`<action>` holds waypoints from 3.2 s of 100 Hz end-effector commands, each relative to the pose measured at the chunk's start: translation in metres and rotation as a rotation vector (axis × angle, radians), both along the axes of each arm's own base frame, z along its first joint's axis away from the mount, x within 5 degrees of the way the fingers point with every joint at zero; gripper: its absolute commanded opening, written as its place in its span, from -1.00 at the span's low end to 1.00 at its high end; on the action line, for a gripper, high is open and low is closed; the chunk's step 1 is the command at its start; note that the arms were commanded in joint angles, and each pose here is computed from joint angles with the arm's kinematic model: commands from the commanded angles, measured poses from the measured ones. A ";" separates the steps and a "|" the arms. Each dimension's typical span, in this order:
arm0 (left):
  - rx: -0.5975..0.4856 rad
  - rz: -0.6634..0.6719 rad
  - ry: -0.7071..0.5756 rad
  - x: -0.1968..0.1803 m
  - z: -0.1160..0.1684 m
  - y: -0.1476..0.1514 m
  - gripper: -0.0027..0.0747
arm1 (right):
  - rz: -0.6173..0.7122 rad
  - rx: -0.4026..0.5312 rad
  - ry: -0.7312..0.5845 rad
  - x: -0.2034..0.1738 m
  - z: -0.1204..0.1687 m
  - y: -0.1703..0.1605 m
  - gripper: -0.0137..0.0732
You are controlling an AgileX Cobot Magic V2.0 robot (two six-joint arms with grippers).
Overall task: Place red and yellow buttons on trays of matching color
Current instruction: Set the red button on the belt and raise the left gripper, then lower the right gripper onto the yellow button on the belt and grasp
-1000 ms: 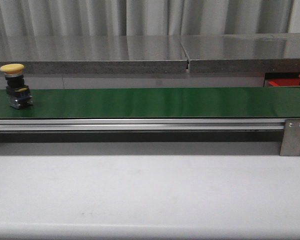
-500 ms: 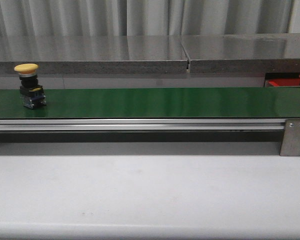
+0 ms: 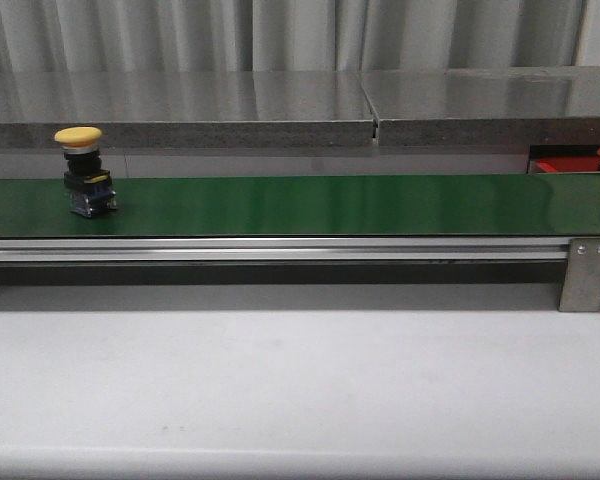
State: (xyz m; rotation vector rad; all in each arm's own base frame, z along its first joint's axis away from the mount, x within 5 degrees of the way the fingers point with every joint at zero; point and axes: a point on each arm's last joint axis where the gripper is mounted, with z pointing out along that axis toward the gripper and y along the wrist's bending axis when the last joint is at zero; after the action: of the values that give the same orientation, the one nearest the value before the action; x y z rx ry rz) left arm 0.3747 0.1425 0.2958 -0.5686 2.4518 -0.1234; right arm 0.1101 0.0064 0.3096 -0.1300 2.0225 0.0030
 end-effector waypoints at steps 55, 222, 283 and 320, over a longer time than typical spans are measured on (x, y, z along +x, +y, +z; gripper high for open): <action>-0.014 -0.105 -0.045 0.026 -0.005 -0.041 -0.45 | -0.001 -0.014 -0.094 0.002 0.013 -0.001 -0.96; 0.157 -0.547 -0.410 -0.080 0.136 -0.175 -0.98 | -0.001 -0.014 -0.094 0.002 0.013 -0.001 -0.96; 0.154 -0.519 -0.540 -0.202 0.114 -0.172 -0.98 | 0.000 -0.009 -0.082 0.002 0.012 0.000 -0.96; 0.173 -0.500 -0.639 -0.270 0.084 -0.167 -0.98 | 0.006 0.011 -0.080 0.006 0.022 0.001 -0.96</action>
State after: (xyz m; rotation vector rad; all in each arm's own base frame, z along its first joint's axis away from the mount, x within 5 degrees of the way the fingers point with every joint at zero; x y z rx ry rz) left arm 0.1148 -0.0246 0.3698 0.1966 2.0214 -0.2254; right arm 0.1101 0.0070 0.3101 -0.1244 2.0297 0.0165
